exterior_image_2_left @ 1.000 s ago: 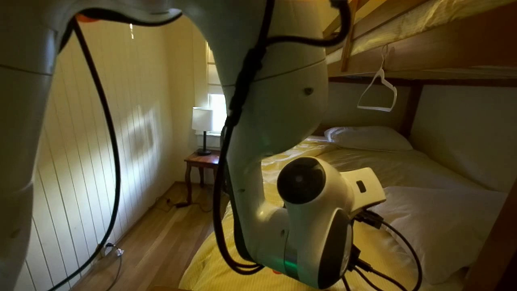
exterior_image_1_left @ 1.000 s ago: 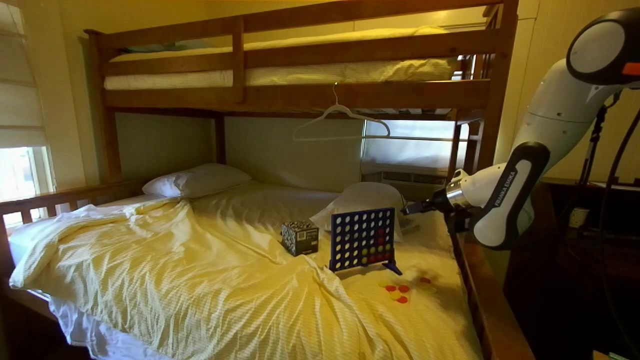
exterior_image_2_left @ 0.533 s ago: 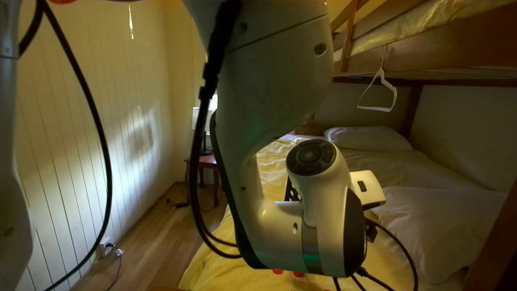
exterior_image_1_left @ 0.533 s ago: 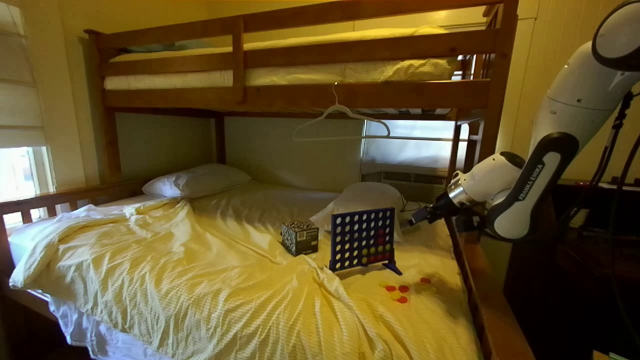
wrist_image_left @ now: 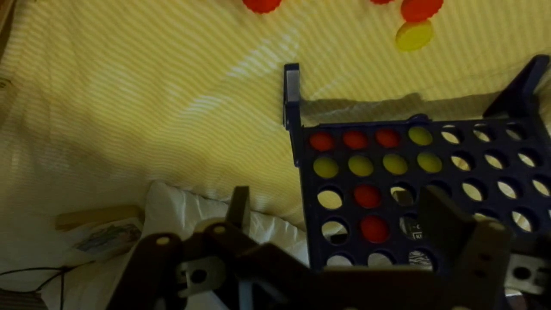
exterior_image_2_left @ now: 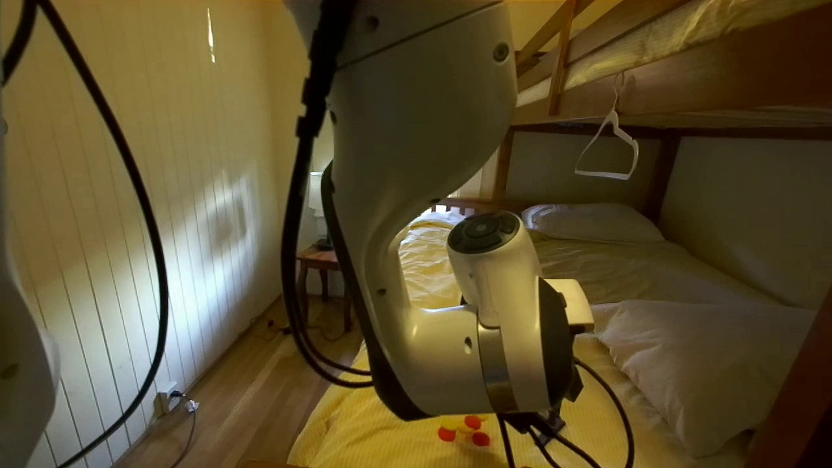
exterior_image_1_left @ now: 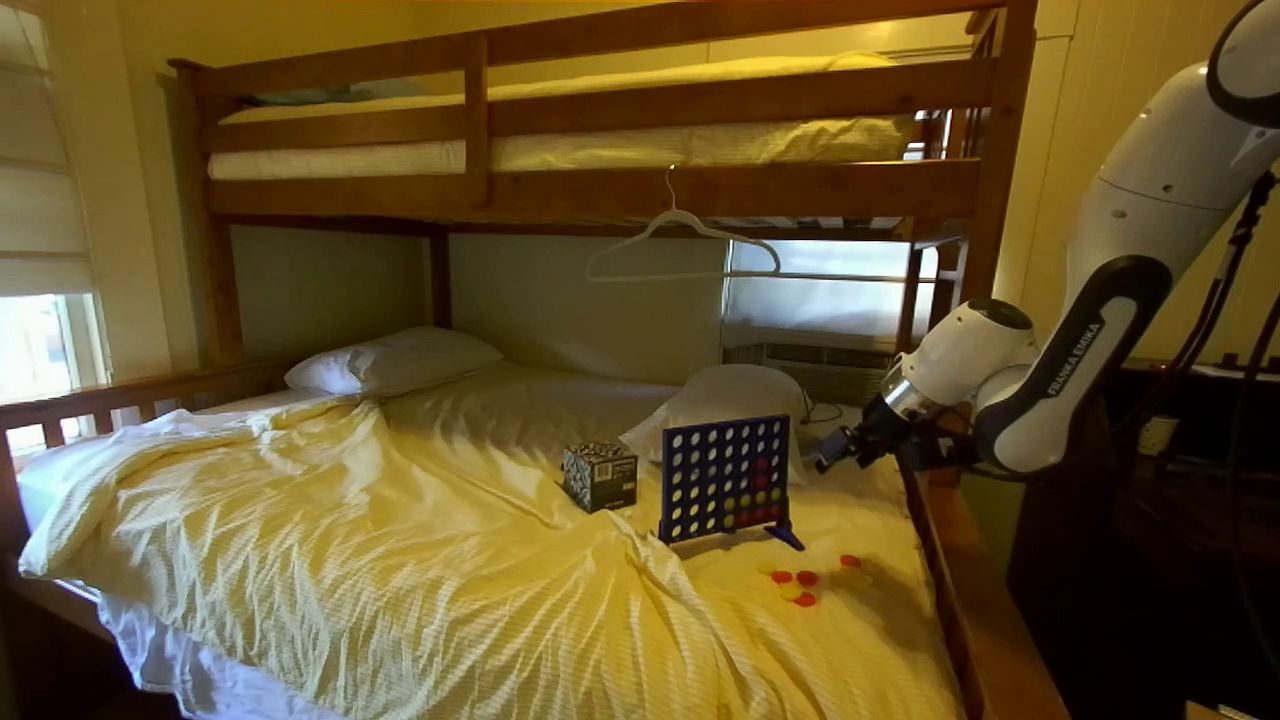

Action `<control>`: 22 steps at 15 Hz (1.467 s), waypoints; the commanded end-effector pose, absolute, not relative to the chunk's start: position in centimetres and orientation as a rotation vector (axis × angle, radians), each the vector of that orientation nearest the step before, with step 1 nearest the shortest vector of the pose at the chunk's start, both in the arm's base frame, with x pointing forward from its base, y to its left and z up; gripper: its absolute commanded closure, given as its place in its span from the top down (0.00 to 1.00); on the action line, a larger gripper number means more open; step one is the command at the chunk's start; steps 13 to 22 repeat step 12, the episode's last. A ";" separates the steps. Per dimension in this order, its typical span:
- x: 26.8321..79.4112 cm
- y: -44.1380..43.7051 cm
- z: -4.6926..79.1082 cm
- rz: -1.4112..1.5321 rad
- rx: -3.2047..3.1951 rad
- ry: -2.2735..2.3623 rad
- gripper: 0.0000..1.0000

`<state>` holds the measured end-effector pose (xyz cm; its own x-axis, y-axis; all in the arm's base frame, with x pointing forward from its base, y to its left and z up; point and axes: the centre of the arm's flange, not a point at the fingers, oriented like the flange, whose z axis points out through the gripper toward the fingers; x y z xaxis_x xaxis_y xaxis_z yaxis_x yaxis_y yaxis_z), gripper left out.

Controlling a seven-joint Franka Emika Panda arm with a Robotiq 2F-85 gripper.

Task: Put the orange circle inside the blue object

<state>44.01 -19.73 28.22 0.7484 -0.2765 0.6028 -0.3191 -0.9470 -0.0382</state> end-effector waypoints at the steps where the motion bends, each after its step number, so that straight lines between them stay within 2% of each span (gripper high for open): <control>1: 43.4 -19.8 30.6 0.868 2.901 -0.523 1.00; 8: 43.0 -19.9 29.8 0.789 2.892 -0.575 1.00; 9: 43.5 -18.7 26.4 0.818 2.896 -0.541 1.00; 22: 43.8 -19.3 26.3 0.813 2.886 -0.546 1.00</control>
